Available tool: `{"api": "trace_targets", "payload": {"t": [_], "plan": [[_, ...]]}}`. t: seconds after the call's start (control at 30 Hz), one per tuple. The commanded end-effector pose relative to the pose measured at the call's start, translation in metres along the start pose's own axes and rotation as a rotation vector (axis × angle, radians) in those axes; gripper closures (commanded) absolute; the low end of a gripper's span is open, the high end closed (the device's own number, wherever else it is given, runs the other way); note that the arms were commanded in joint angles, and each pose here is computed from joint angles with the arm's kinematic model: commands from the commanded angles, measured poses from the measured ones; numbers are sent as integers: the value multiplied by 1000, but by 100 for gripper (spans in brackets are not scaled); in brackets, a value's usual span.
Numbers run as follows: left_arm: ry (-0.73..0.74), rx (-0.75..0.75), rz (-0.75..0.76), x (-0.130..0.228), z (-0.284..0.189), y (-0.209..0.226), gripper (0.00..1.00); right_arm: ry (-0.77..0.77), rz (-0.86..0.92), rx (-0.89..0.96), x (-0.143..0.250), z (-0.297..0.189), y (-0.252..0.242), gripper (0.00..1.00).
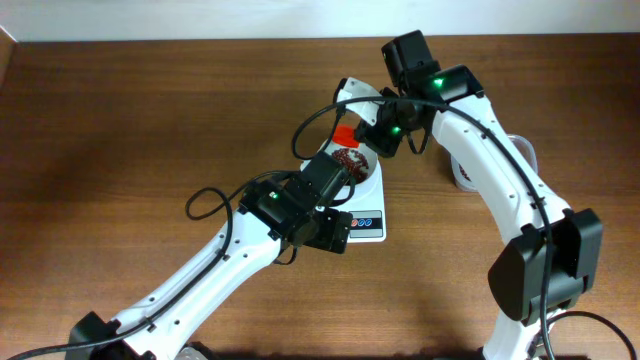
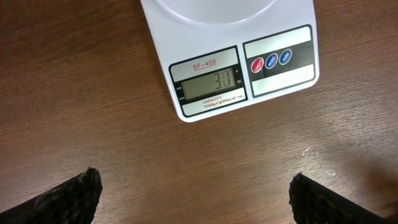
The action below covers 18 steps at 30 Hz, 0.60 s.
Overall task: Scoop item into bowl and weigh 50g on scale
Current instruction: 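Tilt the scoop to pour beans into the white bowl, then move the empty scoop back to the bean tub with the right gripper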
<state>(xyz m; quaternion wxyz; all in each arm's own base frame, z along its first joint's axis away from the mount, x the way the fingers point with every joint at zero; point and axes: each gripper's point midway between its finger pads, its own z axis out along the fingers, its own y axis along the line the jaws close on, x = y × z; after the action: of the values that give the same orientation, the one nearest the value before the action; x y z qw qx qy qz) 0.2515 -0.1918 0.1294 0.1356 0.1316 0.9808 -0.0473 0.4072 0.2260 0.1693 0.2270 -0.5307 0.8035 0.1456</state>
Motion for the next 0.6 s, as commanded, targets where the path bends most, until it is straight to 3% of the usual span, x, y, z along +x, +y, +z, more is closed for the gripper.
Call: {"api": "trace_targets", "payload": {"t": [0.0,0.13,0.33,0.43,0.57], "plan": [[-6,-9,-7,1,0,2,1,-60,28,20,-20,-19,5,96],[-6,-9,-7,1,0,2,1,-117,283,15,-22,-39,-12,96],[-6,-9,-7,1,0,2,1,-362,522,-133,-5,-111,-54,96],[-6,-9,-7,1,0,2,1,-353,697,-74,53,-138,-88,96],[-5,-9,-7,1,0,2,1,-87,943,122,161,-153,-108,96]]}}
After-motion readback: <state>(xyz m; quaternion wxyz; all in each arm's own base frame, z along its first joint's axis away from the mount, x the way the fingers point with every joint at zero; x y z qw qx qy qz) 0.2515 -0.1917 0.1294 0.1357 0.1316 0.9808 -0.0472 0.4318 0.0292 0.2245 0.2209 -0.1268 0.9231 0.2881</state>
